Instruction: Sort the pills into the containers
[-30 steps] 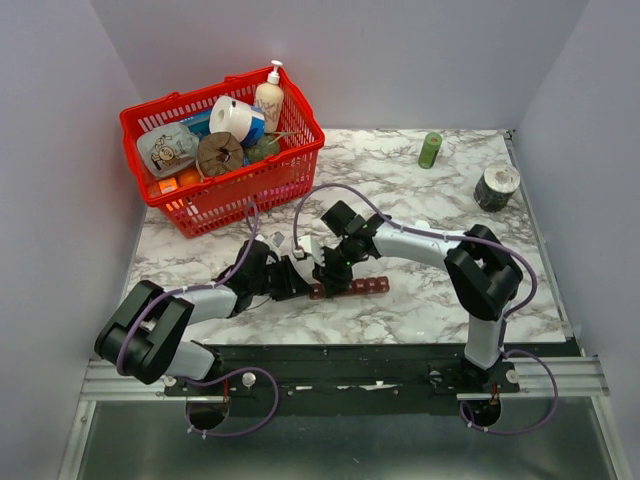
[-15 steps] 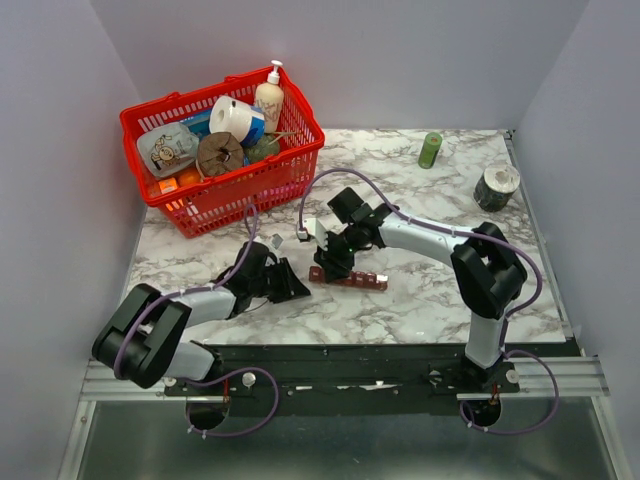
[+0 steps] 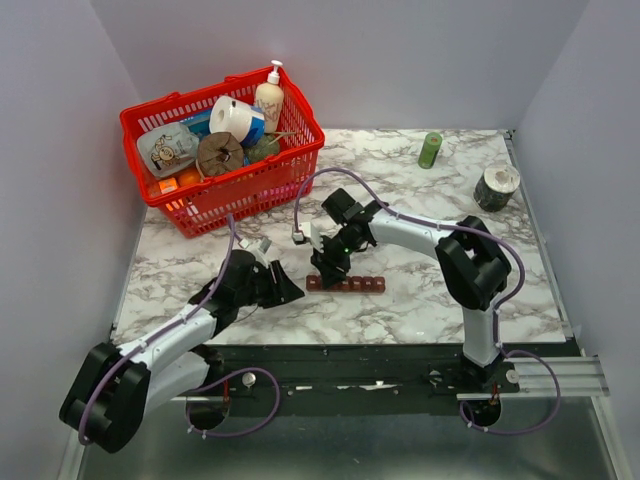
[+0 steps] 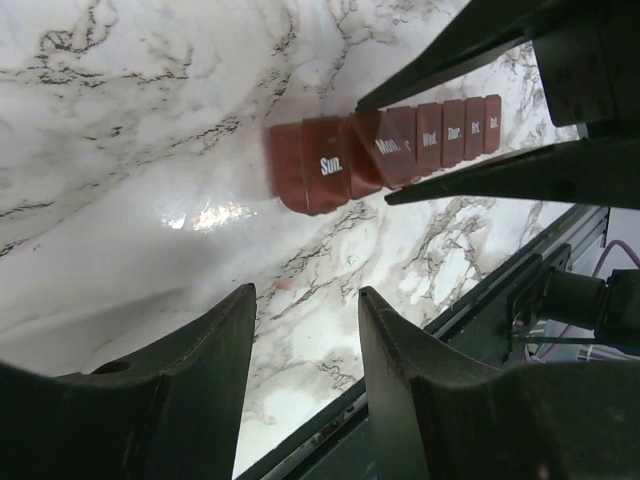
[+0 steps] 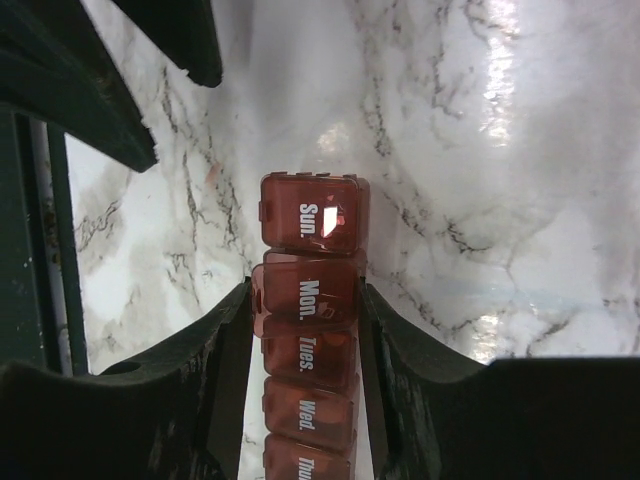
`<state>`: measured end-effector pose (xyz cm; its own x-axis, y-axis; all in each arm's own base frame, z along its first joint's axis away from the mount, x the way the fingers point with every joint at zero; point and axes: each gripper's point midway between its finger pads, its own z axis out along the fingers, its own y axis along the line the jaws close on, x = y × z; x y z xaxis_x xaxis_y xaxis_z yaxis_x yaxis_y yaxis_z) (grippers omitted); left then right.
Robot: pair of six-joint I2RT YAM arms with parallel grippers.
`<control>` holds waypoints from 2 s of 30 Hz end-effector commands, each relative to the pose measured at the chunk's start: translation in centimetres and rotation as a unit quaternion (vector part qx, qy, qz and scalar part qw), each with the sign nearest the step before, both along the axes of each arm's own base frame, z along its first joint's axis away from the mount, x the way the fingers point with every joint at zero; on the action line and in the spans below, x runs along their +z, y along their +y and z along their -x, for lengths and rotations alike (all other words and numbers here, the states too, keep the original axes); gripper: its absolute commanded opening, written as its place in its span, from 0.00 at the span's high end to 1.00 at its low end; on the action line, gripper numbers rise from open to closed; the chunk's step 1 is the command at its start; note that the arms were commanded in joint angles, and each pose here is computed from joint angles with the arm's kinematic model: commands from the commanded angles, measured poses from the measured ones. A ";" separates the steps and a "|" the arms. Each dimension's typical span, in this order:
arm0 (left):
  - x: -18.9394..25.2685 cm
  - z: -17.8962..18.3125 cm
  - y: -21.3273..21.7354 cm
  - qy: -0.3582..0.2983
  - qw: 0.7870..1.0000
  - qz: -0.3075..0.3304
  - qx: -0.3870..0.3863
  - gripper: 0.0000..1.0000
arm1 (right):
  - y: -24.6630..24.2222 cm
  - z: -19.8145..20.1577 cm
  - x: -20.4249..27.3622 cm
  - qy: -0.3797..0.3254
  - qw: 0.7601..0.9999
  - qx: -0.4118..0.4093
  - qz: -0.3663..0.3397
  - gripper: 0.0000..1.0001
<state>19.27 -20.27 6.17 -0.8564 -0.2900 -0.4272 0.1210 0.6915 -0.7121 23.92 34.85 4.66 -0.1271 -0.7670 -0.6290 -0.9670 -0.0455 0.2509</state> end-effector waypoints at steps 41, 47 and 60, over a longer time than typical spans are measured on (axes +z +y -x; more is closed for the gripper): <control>-7.4 0.7 -0.2 0.108 0.992 -0.058 -0.011 0.47 | 0.3 -1.0 0.9 -0.028 1.000 -0.009 -0.003 0.42; -8.3 0.6 0.2 0.115 0.991 -0.072 -0.001 0.48 | 0.3 -1.2 1.9 -0.037 0.999 -0.014 -0.012 0.42; -8.5 0.4 0.4 0.114 0.991 -0.077 0.007 0.48 | -0.6 -4.0 1.1 -0.089 0.994 -0.068 0.015 0.48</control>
<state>22.14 -23.25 3.03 -0.8943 -0.2847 -0.3452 0.0770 0.6621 -0.7454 26.28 34.71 5.20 -0.1166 -0.7728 -0.6238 -0.9890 0.0328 0.1443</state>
